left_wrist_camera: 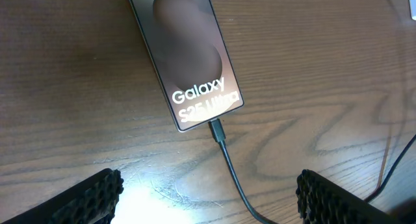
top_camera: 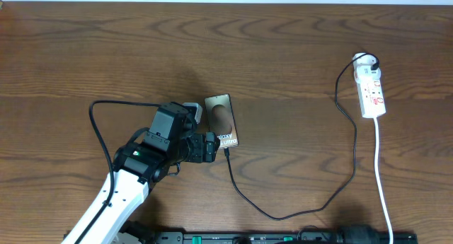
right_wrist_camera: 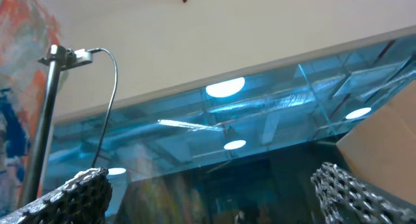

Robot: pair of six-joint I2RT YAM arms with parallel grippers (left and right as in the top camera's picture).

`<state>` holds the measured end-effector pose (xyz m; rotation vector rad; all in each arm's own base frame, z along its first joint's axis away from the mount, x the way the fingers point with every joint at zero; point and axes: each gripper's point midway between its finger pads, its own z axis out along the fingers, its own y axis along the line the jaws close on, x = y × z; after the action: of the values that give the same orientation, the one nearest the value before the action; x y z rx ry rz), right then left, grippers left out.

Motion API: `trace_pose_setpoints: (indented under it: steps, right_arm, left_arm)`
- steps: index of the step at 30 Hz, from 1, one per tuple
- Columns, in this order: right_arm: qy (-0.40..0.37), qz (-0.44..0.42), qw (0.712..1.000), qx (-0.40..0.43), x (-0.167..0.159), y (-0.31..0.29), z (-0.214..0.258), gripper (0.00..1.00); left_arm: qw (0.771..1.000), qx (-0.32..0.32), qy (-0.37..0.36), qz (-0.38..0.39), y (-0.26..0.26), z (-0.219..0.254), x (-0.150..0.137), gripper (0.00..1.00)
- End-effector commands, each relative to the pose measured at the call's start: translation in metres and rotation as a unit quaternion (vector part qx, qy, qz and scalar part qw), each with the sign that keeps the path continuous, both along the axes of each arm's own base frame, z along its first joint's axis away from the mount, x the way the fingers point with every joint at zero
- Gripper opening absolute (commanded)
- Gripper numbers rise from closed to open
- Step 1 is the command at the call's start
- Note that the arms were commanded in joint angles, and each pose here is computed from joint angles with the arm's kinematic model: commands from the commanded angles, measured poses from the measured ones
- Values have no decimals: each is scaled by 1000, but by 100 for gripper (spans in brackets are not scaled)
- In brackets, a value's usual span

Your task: Plug charger to phone and switch on socket

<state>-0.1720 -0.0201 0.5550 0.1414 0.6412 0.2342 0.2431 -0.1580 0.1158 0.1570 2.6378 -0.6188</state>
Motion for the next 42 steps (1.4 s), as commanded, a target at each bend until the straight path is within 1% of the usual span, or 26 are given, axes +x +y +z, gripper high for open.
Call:
trace_pose_setpoints:
  steps: [1, 4, 6, 18, 26, 31, 33, 34, 37, 42]
  right_arm:
    - [5, 6, 1000, 19, 7, 8, -5, 99]
    - [16, 38, 998, 46, 21, 9, -7, 99]
    - [21, 42, 998, 50, 26, 9, -8, 99]
    - [24, 57, 997, 43, 27, 14, -8, 99]
    - [25, 46, 997, 47, 33, 14, -7, 99]
    - [31, 31, 996, 83, 40, 1, -11, 99]
    - [55, 29, 995, 84, 49, 1, -19, 99]
    - [82, 26, 993, 86, 58, 1, -29, 99]
    - [116, -26, 984, 132, 67, -22, -46, 99]
    - [106, 11, 978, 180, 66, -25, -48, 99]
  left_arm:
    - [1000, 1, -8, 2, 1, 4, 1, 88]
    - [1000, 1, -8, 2, 1, 4, 1, 88]
    - [1000, 1, -8, 2, 1, 4, 1, 88]
    - [1000, 1, -8, 2, 1, 4, 1, 88]
    - [1000, 1, -8, 2, 1, 4, 1, 88]
    - [1000, 1, -8, 2, 1, 4, 1, 88]
    - [1000, 1, -8, 2, 1, 4, 1, 88]
    - [1000, 1, -8, 2, 1, 4, 1, 88]
    - [1000, 1, -8, 2, 1, 4, 1, 88]
    - [1000, 1, -8, 2, 1, 4, 1, 88]
